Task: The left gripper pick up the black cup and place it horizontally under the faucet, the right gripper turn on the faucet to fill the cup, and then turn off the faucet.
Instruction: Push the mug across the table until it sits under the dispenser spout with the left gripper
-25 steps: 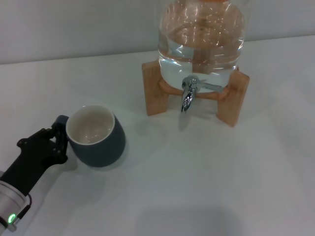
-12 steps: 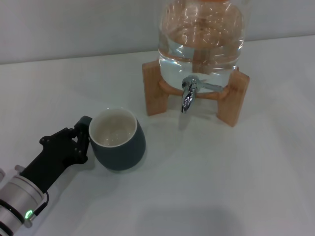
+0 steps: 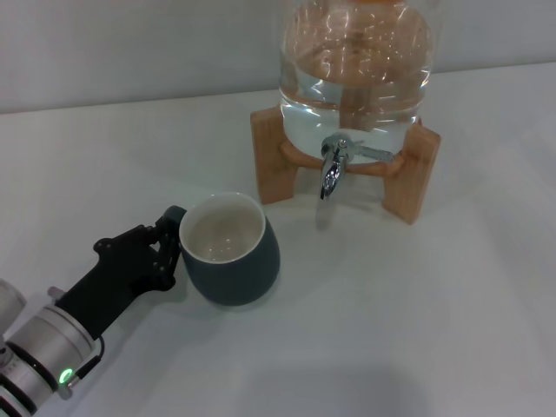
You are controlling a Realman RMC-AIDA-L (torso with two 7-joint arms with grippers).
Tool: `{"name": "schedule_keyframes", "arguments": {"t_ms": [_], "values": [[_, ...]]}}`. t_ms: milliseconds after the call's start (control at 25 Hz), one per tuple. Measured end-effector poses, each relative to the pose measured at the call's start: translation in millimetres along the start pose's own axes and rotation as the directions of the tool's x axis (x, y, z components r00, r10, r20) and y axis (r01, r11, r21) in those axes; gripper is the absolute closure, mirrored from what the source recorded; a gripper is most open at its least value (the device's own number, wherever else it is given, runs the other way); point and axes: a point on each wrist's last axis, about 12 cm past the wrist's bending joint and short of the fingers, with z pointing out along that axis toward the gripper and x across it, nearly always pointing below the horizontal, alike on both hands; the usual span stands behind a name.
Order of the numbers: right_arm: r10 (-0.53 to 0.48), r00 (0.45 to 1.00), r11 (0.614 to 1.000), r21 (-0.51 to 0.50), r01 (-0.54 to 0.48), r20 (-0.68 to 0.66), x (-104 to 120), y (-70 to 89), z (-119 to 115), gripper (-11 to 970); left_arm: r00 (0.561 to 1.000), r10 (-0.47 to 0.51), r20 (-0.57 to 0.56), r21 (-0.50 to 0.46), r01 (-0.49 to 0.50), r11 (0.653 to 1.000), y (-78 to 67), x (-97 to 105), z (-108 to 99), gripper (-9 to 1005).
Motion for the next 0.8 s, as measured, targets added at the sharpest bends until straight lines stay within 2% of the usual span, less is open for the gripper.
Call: {"name": "schedule_keyframes", "arguments": {"t_ms": [480, 800], "values": [[-0.005, 1.000, 1.000, -0.001, 0.005, -0.002, 0.9, 1.0, -0.7, 104, 0.998, -0.052, -0.024, 0.038, 0.053, 0.998, 0.6, -4.6, 7.4, 870], [-0.005, 1.000, 1.000, -0.001, 0.005, -0.002, 0.9, 1.0, -0.7, 104, 0.997, -0.041, -0.067, 0.014, 0.042, 0.999, 4.7, -4.3, 14.6, 867]]}}
